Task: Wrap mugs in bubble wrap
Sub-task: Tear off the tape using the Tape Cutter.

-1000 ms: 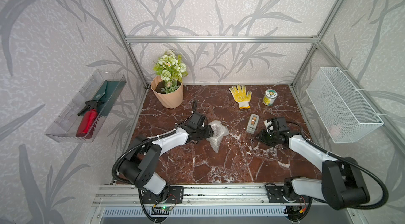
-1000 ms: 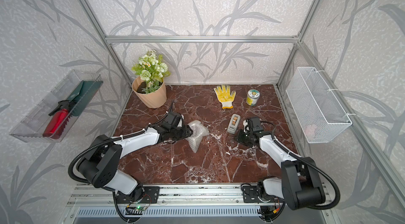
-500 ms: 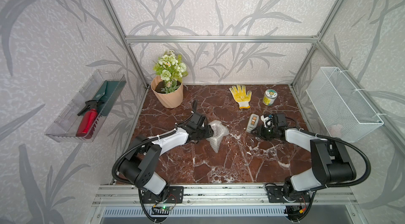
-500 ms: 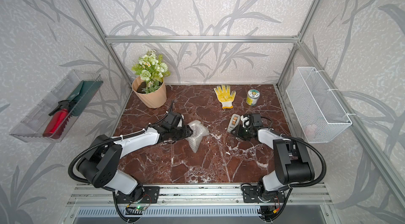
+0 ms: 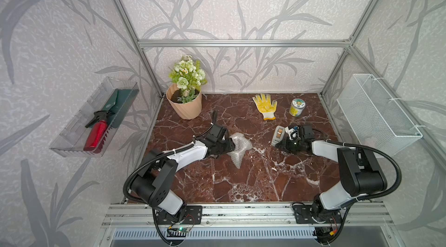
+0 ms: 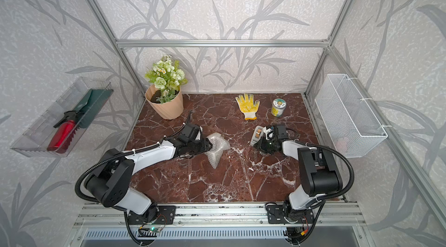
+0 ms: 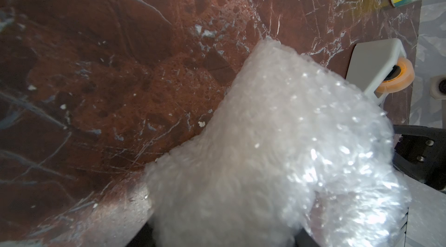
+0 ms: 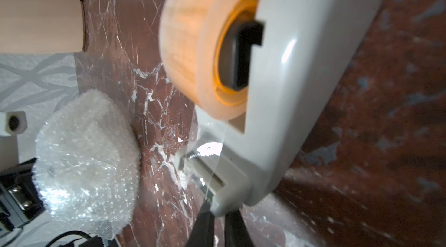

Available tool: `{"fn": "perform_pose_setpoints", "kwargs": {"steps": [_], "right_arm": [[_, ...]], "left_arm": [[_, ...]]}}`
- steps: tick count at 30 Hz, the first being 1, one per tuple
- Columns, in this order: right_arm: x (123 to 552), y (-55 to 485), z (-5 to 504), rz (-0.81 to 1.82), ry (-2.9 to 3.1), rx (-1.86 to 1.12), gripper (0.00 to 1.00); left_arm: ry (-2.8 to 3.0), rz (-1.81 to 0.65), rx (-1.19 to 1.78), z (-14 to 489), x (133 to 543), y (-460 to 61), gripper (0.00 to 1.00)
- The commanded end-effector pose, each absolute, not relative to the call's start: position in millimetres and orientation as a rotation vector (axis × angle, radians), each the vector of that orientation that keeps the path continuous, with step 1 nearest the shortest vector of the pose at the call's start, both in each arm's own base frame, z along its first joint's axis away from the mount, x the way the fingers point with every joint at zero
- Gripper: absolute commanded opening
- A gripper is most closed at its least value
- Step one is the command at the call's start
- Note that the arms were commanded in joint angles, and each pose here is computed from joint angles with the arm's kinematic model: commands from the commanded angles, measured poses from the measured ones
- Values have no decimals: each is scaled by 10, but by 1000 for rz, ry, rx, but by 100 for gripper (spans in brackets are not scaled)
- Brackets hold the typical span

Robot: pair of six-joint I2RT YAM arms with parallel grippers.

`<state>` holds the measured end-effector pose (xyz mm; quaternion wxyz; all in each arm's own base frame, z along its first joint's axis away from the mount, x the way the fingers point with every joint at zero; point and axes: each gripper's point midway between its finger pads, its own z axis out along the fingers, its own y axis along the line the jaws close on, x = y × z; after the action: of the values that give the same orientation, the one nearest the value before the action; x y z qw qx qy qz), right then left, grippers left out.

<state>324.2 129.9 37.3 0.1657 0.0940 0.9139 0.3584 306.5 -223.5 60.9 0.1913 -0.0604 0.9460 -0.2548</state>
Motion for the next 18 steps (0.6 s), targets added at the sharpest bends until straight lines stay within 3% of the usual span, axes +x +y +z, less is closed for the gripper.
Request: {"fn": "perform_pose_setpoints", "kwargs": {"steps": [1, 18], "right_arm": [[3279, 1328, 431, 1055, 2569, 258, 2], [3057, 1163, -45, 873, 2752, 450, 0]], "left_arm": [[2680, -694, -155, 600, 3045, -2226, 57], [2678, -690, -159, 593, 3024, -2205, 57]]}}
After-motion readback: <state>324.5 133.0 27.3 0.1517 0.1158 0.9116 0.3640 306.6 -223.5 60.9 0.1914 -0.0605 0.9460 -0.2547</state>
